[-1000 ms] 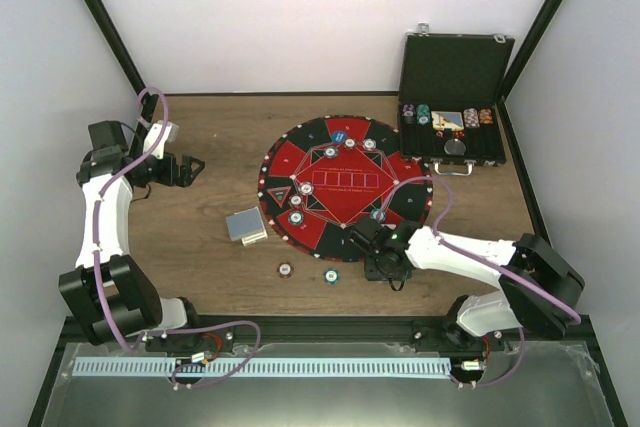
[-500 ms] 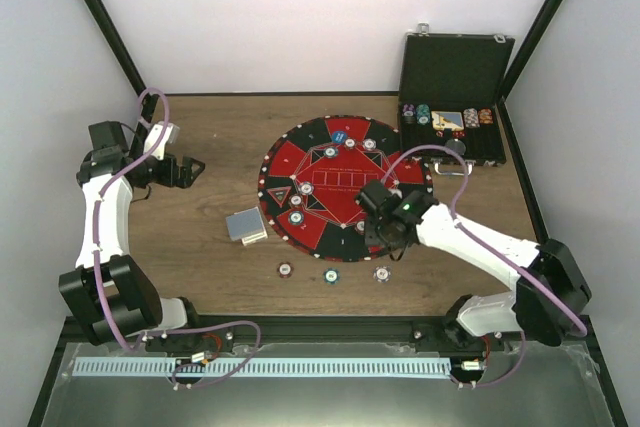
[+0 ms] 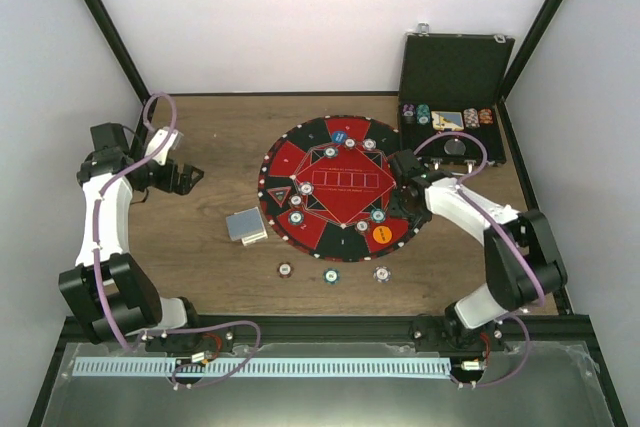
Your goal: Distribute texas hold em gaming equipment
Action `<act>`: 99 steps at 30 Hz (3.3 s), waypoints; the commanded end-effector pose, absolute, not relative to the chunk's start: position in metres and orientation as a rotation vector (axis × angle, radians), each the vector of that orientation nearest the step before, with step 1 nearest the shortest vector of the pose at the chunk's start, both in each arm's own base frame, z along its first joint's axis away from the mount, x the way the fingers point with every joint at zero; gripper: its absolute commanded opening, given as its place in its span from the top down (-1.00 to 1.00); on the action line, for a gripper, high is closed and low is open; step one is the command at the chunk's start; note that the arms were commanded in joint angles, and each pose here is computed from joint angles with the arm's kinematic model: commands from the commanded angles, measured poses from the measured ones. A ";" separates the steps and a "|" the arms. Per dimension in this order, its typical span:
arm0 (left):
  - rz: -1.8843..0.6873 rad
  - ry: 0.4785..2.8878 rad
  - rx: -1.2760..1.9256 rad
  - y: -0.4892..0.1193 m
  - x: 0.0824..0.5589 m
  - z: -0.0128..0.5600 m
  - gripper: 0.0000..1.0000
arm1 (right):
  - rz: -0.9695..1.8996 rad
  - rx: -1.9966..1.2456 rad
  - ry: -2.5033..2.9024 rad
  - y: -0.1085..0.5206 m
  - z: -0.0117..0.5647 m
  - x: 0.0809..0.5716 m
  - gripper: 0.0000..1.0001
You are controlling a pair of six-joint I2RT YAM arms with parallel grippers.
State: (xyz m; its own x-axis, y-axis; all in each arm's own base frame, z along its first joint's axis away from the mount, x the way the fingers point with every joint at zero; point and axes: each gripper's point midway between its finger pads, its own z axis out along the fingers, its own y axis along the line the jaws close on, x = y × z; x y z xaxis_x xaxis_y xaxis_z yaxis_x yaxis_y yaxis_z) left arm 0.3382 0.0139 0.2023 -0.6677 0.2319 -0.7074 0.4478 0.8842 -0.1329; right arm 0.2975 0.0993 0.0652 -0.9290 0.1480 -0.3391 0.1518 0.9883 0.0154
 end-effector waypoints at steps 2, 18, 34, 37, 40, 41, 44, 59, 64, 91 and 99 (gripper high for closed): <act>-0.350 2.338 0.654 0.013 0.327 0.187 -1.00 | 0.027 0.200 2.767 0.102 0.048 0.319 0.95; -0.275 2.396 1.342 -0.020 0.260 0.106 -1.00 | 0.079 0.247 2.757 0.106 0.037 0.321 -0.09; -0.335 2.360 1.490 -0.063 0.254 0.083 -1.00 | 0.329 0.115 2.567 0.168 0.132 0.309 -0.46; -0.289 2.353 1.524 -0.068 0.258 0.074 -1.00 | 0.394 0.068 2.562 0.186 0.137 0.299 -0.48; -0.248 2.333 1.583 -0.073 0.258 0.066 -1.00 | 0.437 0.034 2.563 0.199 0.140 0.290 -0.59; -0.231 2.324 1.602 -0.076 0.259 0.063 -1.00 | 0.448 0.025 2.563 0.202 0.142 0.288 -0.60; -0.202 2.311 1.650 -0.080 0.260 0.059 -1.00 | 0.492 0.012 2.552 0.209 0.149 0.284 -0.62; -0.182 2.249 1.762 -0.083 0.261 0.053 -1.00 | 0.569 -0.025 2.522 0.226 0.167 0.278 -0.63; -0.173 2.228 1.769 -0.084 0.263 0.052 -1.00 | 0.567 -0.025 2.516 0.227 0.170 0.278 -0.62; -0.137 2.272 1.777 -0.080 0.265 0.031 -1.00 | 0.573 -0.045 2.515 0.231 0.181 0.275 -0.57; -0.132 2.287 1.787 -0.079 0.266 0.022 -1.00 | 0.574 -0.051 2.521 0.232 0.181 0.274 -0.57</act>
State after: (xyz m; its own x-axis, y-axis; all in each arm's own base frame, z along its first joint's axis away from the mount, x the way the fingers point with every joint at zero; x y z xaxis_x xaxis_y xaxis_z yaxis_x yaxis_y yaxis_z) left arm 0.2671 -0.0791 0.0321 -0.2351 0.9380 -0.2547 0.9615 0.2628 0.0807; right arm 0.2736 0.2252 0.1599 -0.8641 0.0719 -0.4982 -0.1340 0.9212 0.3654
